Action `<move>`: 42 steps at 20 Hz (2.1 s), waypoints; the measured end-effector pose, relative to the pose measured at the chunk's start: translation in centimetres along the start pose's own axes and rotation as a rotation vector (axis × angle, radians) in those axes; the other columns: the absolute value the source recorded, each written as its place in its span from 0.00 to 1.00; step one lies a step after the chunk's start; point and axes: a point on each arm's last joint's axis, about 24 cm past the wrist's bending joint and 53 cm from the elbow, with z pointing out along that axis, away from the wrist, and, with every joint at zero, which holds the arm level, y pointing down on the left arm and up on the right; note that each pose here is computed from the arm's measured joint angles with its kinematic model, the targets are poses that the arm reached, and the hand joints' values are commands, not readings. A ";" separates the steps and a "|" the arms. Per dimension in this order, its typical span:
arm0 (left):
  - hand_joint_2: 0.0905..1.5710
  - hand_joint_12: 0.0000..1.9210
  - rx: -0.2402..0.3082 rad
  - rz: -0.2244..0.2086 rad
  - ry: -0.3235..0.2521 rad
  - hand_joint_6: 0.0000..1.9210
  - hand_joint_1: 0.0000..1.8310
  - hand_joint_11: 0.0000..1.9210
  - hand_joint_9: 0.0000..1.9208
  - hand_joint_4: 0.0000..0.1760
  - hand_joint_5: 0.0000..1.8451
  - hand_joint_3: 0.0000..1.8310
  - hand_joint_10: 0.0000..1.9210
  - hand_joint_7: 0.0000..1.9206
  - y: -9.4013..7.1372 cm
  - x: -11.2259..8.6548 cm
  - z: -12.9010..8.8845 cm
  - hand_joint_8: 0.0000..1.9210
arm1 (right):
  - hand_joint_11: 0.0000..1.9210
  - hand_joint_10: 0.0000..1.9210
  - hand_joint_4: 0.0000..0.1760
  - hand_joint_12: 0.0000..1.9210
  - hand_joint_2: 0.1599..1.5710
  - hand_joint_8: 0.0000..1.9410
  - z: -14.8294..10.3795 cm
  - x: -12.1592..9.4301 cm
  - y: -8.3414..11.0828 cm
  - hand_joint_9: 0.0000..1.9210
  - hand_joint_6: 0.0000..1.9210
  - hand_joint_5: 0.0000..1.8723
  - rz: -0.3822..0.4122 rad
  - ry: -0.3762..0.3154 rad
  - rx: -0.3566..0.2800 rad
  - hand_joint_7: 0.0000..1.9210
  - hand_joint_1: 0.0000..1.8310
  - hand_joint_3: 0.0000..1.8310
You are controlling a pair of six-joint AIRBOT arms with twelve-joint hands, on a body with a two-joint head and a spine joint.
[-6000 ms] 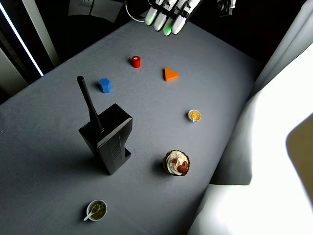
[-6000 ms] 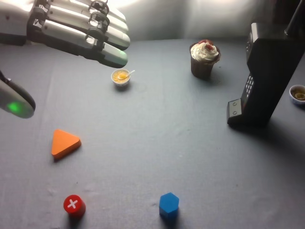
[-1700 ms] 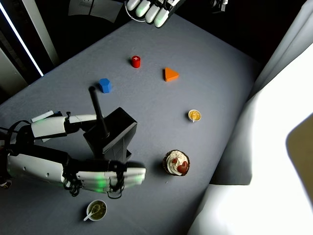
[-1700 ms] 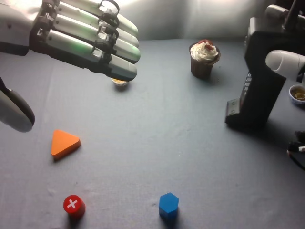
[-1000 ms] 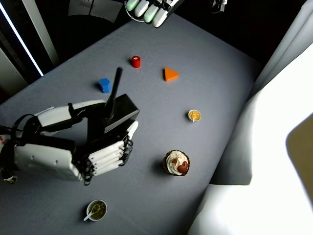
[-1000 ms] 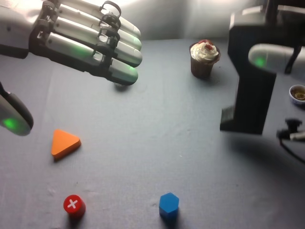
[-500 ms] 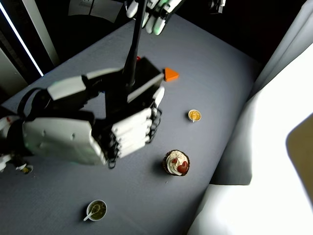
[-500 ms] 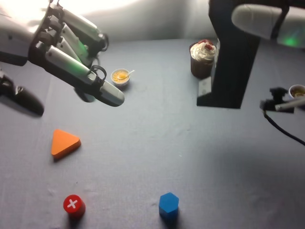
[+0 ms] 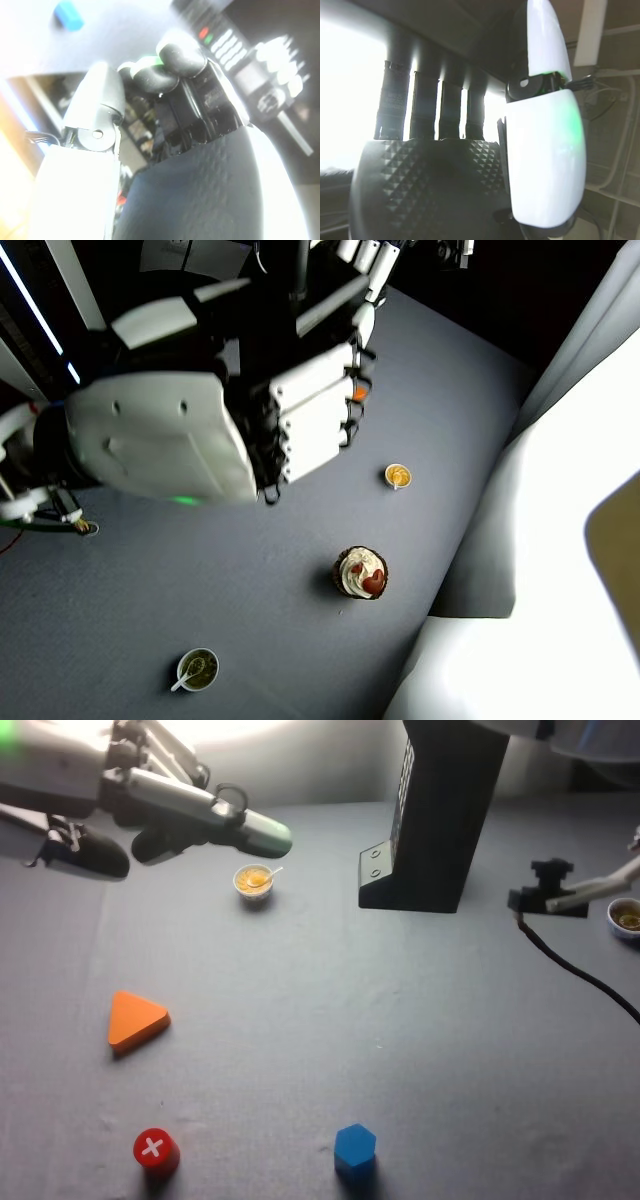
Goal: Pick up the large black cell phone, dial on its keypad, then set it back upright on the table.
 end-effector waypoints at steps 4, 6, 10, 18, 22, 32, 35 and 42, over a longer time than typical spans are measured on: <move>0.80 1.00 -0.062 0.025 -0.031 0.00 0.71 0.30 0.38 0.44 0.00 0.00 1.00 0.35 1.4 -0.9 0.5 0.81 | 0.41 0.60 0.00 0.82 0.68 0.54 0.5 0.5 0.5 0.48 0.43 0.52 0.003 0.008 -0.006 0.47 0.80 0.00; 0.80 1.00 -0.085 0.034 -0.048 0.00 0.71 0.30 0.38 0.43 0.00 0.00 1.00 0.35 1.8 -1.4 0.7 0.81 | 0.41 0.61 0.00 0.84 0.68 0.55 0.6 0.8 0.6 0.47 0.41 0.52 -0.004 0.019 -0.007 0.46 0.81 0.00; 0.80 1.00 -0.131 0.041 -0.086 0.00 0.71 0.29 0.36 0.56 0.00 0.00 1.00 0.35 2.5 -2.4 1.2 0.81 | 0.41 0.58 0.00 0.84 0.68 0.54 0.5 1.5 0.2 0.49 0.43 0.51 -0.020 0.041 0.012 0.47 0.81 0.00; 0.80 1.00 -0.143 0.050 -0.138 0.00 0.71 0.29 0.35 0.59 0.00 0.00 1.00 0.34 2.4 -4.1 2.9 0.82 | 0.44 0.65 0.00 0.69 0.67 0.52 0.5 1.2 0.3 0.49 0.43 0.53 -0.026 0.036 0.013 0.50 0.75 0.00; 0.79 1.00 -0.124 0.057 -0.136 0.00 0.71 0.29 0.36 0.61 0.00 0.00 1.00 0.36 1.5 -4.2 4.1 0.80 | 0.44 0.67 0.00 0.71 0.68 0.52 0.5 0.0 0.5 0.48 0.45 0.52 -0.043 0.017 0.011 0.50 0.75 0.00; 0.81 1.00 -0.128 0.072 -0.134 0.00 0.71 0.29 0.37 0.65 0.00 0.00 1.00 0.33 0.9 -4.3 6.0 0.84 | 0.43 0.72 0.00 0.80 0.69 0.55 0.8 -1.1 0.5 0.45 0.44 0.51 -0.056 -0.002 0.011 0.49 0.75 0.00; 0.81 1.00 -0.138 0.075 -0.124 0.00 0.70 0.29 0.37 0.65 0.00 0.00 1.00 0.32 1.2 -3.9 6.3 0.85 | 0.46 0.69 0.00 0.74 0.67 0.51 0.8 -1.0 0.5 0.48 0.40 0.53 -0.057 0.000 0.012 0.51 0.75 0.00; 0.83 1.00 -0.173 0.097 -0.104 0.00 0.70 0.28 0.35 0.65 0.00 0.01 1.00 0.30 2.0 -3.2 6.7 0.87 | 0.43 0.72 0.00 0.75 0.70 0.58 1.0 -0.8 0.7 0.45 0.45 0.50 -0.054 0.004 0.004 0.47 0.75 0.00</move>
